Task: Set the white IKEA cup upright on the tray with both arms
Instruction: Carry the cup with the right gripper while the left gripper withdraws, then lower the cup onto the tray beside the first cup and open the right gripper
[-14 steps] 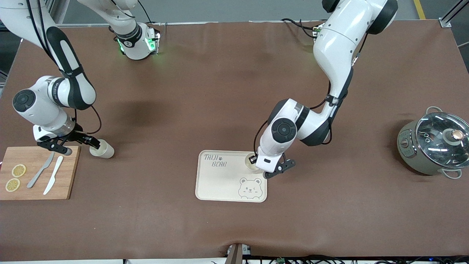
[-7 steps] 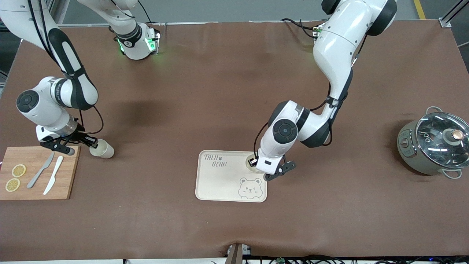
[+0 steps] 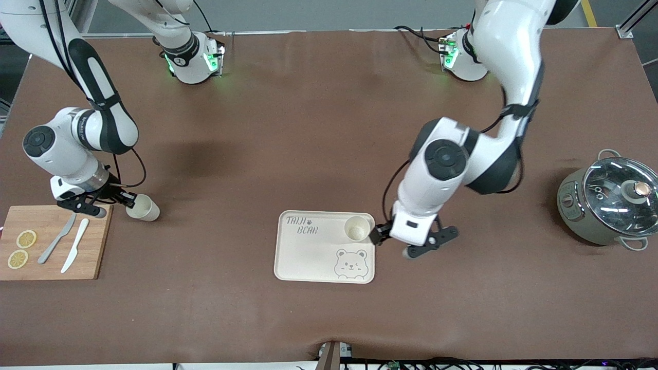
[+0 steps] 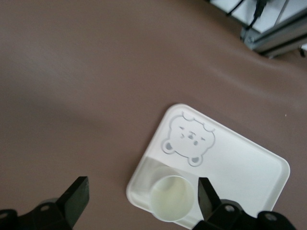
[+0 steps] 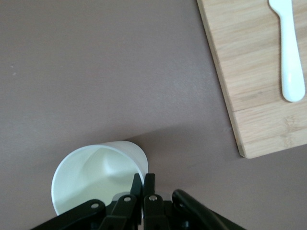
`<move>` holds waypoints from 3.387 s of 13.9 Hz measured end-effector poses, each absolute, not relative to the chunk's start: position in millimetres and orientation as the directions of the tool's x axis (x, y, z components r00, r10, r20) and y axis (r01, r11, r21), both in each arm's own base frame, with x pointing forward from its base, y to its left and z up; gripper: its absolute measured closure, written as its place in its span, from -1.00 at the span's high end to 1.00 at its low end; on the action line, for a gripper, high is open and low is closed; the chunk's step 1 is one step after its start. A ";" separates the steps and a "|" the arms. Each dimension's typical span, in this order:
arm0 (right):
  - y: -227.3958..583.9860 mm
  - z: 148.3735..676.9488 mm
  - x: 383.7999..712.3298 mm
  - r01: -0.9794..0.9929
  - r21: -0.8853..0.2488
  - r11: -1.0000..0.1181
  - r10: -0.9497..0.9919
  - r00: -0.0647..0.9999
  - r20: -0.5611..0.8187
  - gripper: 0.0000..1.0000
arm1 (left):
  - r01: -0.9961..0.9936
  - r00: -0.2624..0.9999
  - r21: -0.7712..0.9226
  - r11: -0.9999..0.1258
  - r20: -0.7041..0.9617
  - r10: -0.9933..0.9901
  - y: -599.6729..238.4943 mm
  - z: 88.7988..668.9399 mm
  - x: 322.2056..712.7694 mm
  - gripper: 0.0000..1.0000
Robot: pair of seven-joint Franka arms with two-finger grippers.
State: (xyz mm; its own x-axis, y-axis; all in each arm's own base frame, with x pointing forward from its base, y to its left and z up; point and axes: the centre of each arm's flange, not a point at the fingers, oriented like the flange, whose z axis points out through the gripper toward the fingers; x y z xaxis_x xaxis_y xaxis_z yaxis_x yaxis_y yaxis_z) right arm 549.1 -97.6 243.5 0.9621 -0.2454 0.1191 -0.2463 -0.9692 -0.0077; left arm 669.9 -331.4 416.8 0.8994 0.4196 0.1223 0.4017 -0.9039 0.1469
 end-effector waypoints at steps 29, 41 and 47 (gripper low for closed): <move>268.3 313.1 641.9 -0.701 -0.221 -0.678 -0.694 0.710 -0.119 -0.95 | 0.004 0.998 -0.051 -0.999 0.057 0.001 -36.9 692.9 565.4 1.00; 331.3 255.1 624.1 -0.737 -0.160 -0.656 -0.730 0.674 -0.110 -0.93 | -0.028 1.000 -0.059 -0.998 -0.004 -0.028 -21.1 686.4 533.4 1.00; 338.3 248.1 619.3 -0.734 -0.134 -0.666 -0.732 0.678 -0.074 -0.63 | -0.021 0.997 -0.062 -0.998 0.069 -0.025 -11.6 674.0 515.8 1.00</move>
State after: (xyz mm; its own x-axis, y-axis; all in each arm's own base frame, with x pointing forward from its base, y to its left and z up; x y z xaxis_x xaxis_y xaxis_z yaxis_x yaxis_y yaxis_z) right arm 619.3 338.3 248.1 0.6776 -0.7317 -0.0739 -0.7338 -0.6660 -0.1344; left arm 515.8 -11.6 674.0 0.9973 -0.0253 0.0691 -0.0210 -0.9978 -0.0625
